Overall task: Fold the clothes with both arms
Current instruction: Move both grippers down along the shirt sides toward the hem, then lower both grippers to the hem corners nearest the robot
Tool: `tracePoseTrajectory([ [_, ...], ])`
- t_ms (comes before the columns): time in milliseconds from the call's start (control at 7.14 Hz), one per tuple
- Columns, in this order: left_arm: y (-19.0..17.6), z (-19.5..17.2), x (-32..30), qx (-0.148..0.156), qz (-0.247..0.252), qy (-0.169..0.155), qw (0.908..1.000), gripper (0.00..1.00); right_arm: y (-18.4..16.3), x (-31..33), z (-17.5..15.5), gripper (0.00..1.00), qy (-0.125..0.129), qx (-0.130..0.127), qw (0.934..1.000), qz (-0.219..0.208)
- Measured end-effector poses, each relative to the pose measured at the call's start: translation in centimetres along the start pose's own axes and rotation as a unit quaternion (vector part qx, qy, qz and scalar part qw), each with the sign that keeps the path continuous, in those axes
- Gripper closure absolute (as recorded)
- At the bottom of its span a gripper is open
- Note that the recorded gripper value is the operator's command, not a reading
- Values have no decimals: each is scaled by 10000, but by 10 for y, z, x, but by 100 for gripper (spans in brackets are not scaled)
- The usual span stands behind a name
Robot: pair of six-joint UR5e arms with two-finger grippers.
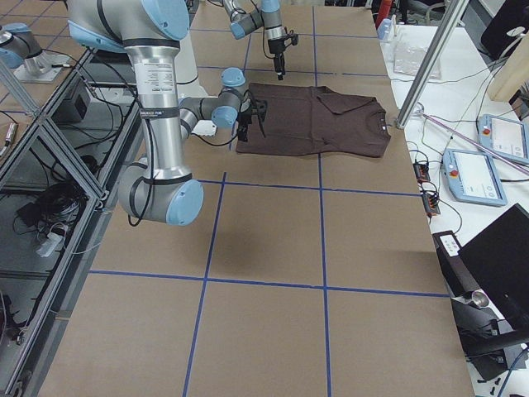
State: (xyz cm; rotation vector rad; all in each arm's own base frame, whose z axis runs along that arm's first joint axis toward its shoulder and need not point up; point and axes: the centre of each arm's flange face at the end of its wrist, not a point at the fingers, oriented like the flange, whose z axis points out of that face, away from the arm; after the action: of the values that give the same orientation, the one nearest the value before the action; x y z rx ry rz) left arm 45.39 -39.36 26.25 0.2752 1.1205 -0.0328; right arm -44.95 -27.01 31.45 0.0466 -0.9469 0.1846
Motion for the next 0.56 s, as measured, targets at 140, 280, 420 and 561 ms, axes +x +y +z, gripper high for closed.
tracePoseTrajectory([
  [140,3,5,-11,-43,-25,-98,9999,0,4,4,11,0,102,13,9999,72],
  [280,4,5,-16,-51,-37,-133,9999,0,6,8,22,0,212,5,9997,107],
  [420,4,3,-18,-38,-43,-130,9999,0,7,13,35,0,335,-11,9994,123],
  [561,4,-1,-17,-17,-39,-104,9999,0,9,15,43,0,404,-35,9991,118],
])
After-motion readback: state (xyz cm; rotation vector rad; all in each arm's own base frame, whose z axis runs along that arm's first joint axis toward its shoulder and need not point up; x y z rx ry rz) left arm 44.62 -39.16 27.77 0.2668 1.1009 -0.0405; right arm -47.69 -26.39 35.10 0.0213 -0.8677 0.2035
